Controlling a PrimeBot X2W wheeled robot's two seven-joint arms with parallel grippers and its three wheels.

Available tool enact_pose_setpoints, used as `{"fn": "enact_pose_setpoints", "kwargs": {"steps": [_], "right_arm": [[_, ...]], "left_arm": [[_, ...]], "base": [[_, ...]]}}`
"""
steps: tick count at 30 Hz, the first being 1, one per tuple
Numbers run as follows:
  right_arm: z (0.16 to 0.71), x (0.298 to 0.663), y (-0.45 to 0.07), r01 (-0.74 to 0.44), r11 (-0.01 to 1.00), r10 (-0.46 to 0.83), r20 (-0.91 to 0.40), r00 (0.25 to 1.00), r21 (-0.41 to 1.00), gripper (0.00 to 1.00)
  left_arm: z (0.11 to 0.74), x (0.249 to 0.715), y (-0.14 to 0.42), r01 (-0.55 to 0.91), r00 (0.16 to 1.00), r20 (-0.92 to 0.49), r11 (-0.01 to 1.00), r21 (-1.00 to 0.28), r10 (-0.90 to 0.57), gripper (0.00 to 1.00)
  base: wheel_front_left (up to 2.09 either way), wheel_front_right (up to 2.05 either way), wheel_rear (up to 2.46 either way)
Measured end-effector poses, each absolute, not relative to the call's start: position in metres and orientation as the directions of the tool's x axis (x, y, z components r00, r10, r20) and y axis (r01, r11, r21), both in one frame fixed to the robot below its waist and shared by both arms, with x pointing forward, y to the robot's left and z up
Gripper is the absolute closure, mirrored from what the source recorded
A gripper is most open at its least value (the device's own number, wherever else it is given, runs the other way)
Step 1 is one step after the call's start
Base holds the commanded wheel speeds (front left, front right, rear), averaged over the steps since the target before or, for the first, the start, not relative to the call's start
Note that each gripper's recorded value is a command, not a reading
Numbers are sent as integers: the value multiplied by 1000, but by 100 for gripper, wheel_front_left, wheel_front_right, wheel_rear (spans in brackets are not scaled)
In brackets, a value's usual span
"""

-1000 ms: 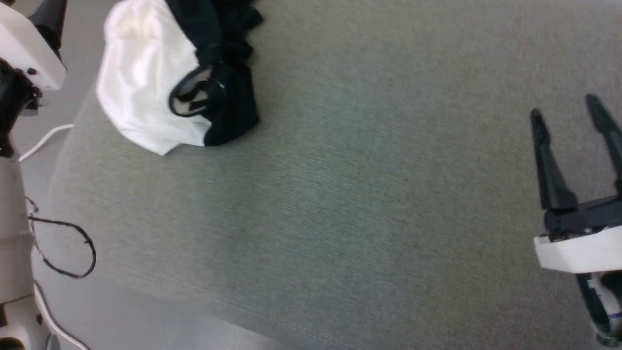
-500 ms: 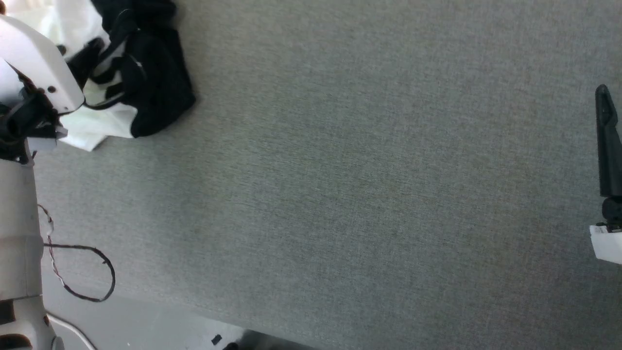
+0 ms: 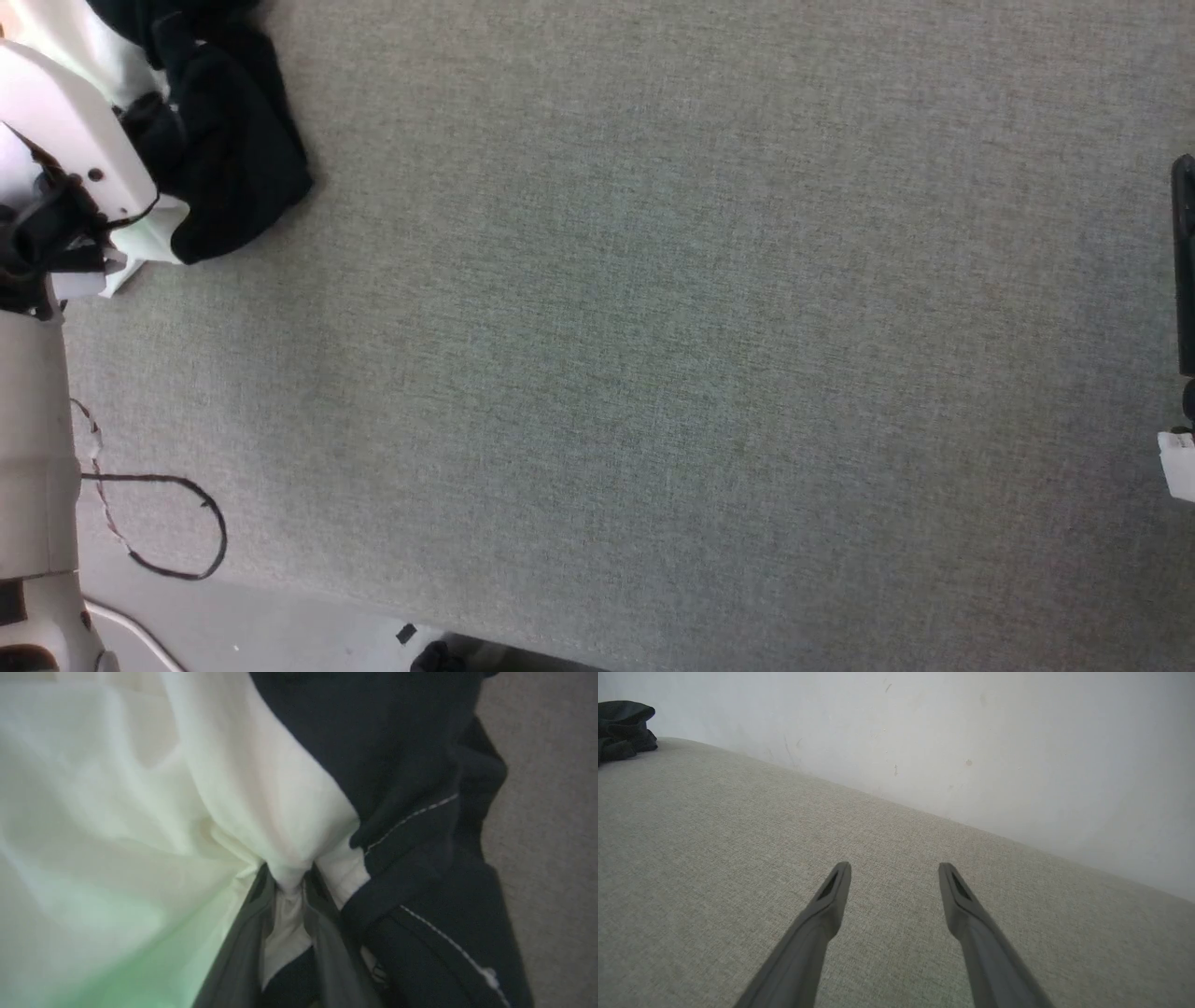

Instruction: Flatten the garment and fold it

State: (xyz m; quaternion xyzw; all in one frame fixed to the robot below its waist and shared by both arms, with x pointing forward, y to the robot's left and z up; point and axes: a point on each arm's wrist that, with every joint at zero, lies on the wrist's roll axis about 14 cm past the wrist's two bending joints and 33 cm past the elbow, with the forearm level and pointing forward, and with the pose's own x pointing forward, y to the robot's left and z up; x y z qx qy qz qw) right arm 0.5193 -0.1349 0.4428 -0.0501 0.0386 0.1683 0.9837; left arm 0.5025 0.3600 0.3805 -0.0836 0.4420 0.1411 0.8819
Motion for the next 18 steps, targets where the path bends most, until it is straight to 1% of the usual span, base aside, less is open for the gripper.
{"fn": "enact_pose_setpoints", "kwargs": {"steps": [7, 8, 12, 18], "right_arm": [[456, 516, -132, -334, 939, 329, -65, 942, -80, 0], [461, 514, -129, -333, 940, 330, -51, 943, -71, 0], [472, 510, -128, -321, 945, 320, -21, 947, -55, 0], [490, 500, -122, -310, 951, 310, 31, 950, -15, 0]], "left_arm": [[396, 503, 364, -287, 628, -756, 958, -3, 186, 100], [409, 506, 368, -279, 664, -721, 960, 8, 199, 100], [447, 516, 377, -259, 755, -612, 965, 48, 234, 100], [523, 531, 382, -220, 869, -425, 967, 127, 253, 100]], "base": [[0, 0, 0], [0, 0, 0], [0, 0, 0], [0, 0, 0]]}}
